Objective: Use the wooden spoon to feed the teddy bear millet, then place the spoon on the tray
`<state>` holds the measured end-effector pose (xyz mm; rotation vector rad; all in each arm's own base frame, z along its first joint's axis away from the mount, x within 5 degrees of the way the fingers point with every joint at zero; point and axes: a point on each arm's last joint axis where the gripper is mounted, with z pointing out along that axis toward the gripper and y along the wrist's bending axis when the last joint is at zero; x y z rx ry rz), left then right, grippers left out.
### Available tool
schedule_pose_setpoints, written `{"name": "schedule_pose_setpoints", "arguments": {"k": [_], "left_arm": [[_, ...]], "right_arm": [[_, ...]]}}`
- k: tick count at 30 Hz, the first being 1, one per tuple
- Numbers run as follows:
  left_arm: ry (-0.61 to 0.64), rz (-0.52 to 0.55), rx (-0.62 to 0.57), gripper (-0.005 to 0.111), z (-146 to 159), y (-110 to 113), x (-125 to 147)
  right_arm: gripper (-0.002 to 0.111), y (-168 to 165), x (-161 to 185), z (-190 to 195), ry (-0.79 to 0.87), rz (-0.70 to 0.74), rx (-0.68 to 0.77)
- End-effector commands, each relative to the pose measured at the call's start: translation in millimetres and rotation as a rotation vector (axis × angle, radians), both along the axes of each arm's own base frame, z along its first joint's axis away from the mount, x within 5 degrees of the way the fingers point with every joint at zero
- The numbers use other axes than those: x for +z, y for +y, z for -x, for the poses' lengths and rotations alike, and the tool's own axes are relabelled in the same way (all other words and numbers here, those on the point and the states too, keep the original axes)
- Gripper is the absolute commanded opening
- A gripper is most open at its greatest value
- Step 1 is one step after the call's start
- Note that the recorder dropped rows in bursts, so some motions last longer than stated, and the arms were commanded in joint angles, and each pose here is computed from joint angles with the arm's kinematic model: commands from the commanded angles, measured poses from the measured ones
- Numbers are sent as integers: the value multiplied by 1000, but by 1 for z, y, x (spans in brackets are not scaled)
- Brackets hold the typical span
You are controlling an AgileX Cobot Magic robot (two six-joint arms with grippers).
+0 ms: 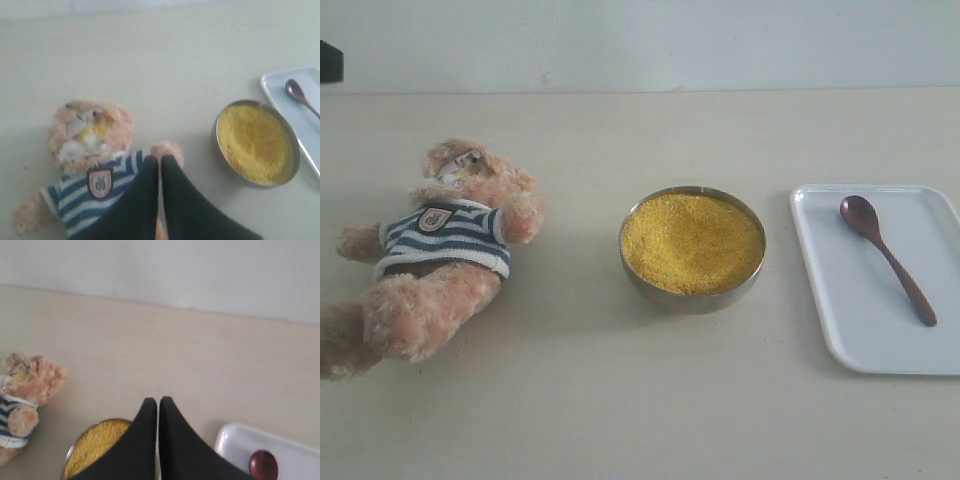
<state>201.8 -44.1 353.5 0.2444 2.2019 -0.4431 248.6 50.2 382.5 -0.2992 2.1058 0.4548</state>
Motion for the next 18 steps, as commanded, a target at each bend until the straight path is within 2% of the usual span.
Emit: {"name": "schedule_pose_setpoints", "arguments": {"k": [1,6,11,15,18], "left_arm": [[-225,-21,25,4,34,6,29],[-422,-36,67,4,75,12,36],[-497,-28,110,4,100,17,17],[-512,-26,121,4,111,18,3],[-516,-27,121,4,115,18,-1]], "right_arm": [[0,-4,35,36,-178,4,-7],[0,-6,59,75,-317,22,4],[0,-8,76,110,-425,20,1],[0,-11,68,122,-453,19,-22],[0,-12,44,124,-418,20,-41]]}}
